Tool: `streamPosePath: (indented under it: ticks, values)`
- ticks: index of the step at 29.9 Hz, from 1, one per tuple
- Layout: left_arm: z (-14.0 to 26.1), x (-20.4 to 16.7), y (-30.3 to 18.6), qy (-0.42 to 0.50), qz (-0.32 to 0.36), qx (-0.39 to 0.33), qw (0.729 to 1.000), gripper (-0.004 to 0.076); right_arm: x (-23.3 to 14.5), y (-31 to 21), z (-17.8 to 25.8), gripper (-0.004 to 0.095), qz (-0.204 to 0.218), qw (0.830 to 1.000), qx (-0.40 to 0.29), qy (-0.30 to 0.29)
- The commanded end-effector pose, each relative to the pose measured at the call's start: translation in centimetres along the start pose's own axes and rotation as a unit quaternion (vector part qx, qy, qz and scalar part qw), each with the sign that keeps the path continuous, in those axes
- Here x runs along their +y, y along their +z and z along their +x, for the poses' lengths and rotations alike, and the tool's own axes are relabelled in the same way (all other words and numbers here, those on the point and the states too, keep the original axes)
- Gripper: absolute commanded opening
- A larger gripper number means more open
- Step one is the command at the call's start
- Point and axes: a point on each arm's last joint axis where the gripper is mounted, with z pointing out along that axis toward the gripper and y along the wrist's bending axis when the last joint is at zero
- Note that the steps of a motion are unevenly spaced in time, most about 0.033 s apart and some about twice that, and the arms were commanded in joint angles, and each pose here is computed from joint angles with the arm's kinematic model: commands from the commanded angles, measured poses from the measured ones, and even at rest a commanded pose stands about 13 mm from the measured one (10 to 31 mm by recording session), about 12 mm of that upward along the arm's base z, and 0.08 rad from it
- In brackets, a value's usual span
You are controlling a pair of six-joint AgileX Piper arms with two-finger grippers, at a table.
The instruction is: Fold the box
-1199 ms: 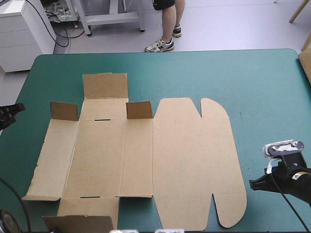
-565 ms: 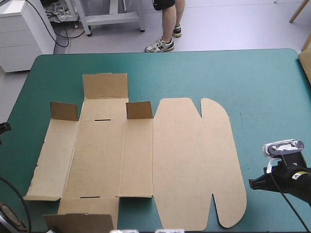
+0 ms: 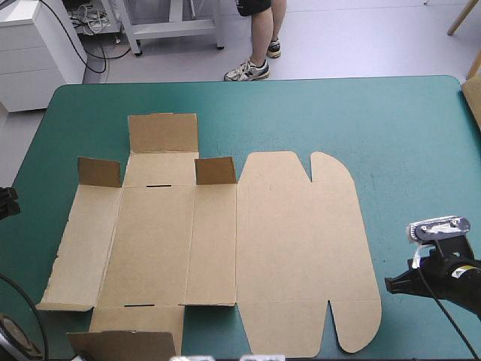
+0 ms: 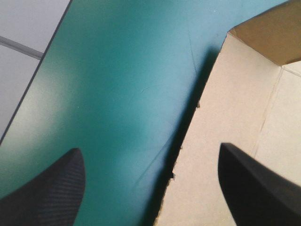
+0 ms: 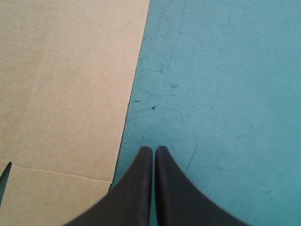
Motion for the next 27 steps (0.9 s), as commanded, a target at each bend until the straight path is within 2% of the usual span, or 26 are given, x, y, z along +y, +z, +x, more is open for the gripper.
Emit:
streamPosePath:
  ticks: [1, 8, 27]
  values:
    - [0.0, -0.6, -0.8, -0.008, 0.012, -0.026, 1.0, 0.0557, -0.2, -0.6, -0.9, -0.0002, 0.01, 0.999, -0.034, 0.002]
    - [2.0, -0.2, 1.8, -0.022, 0.024, 0.022, 0.999, 0.0557, -0.2, -0.6, -0.9, -0.0002, 0.01, 0.999, -0.034, 0.002]
    - [5.7, 0.2, 5.7, 0.038, 0.04, 0.077, 0.996, 0.0557, 0.1, -0.6, -0.9, -0.0002, 0.002, 0.999, -0.034, -0.012]
